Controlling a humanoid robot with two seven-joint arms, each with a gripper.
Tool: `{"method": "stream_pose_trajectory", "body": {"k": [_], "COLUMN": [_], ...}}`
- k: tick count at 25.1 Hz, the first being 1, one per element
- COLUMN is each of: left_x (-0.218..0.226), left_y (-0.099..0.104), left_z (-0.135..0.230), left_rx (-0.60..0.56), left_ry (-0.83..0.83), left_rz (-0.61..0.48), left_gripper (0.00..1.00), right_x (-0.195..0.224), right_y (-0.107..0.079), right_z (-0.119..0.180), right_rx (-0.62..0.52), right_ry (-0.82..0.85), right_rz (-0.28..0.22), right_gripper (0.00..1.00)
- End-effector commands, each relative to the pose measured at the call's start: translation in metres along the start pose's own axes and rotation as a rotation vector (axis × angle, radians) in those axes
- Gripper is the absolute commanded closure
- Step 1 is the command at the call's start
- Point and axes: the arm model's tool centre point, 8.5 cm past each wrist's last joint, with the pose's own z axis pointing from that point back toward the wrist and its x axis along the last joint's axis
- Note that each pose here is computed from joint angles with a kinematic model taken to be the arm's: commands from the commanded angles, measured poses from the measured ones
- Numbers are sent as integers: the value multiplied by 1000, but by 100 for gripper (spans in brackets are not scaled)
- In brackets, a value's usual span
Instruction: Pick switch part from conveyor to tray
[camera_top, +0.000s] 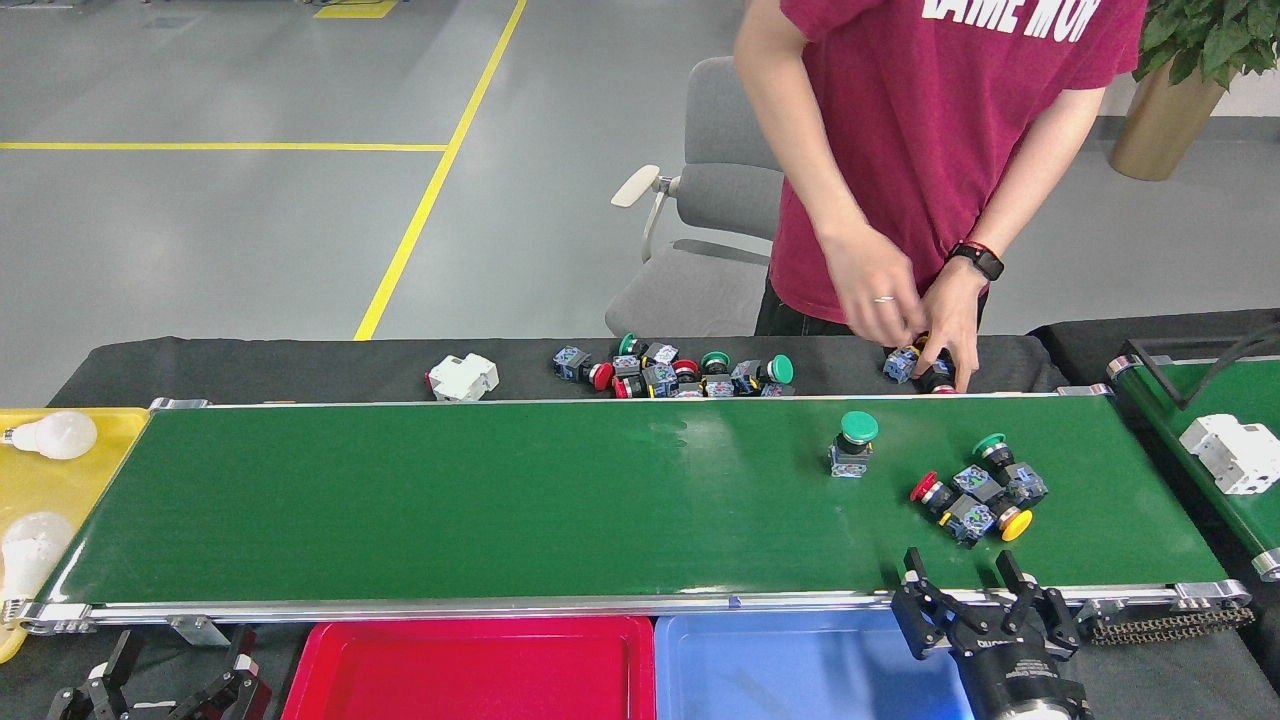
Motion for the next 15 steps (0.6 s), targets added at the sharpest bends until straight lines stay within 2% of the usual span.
{"method": "stream_pose_trajectory", "body": {"k": [1,3,5,7,11,13,15], "left_x": [-4,-8,-9,-9,-9,-9,-9], "left_y": [8,9,9,8,9,9,9], "left_z": [-2,-1,-1,-1,-2,-2,-2], "left_rx": [28,30,29,28,28,27,28], "left_ry": [7,16,15,15,11,11,10], "left_rz": [-11,-13,-15,-15,-17,-20,-18], "left_gripper": [0,0,0,0,0,0,0], "right_x": [-6,-8,-9,-4,27,40,51], "right_y": [-11,-14,-9,-11,-21,-27,-28], "right_z": [-10,-15,-20,-36,-71,-81,-83], "right_rx": [-21,-21,-5,1,8,2,0], "right_ry": [63,85,94,90,48,55,40], "right_rz": [7,9,10,11,19,9,21], "right_gripper": [2,2,2,2,2,2,2]}}
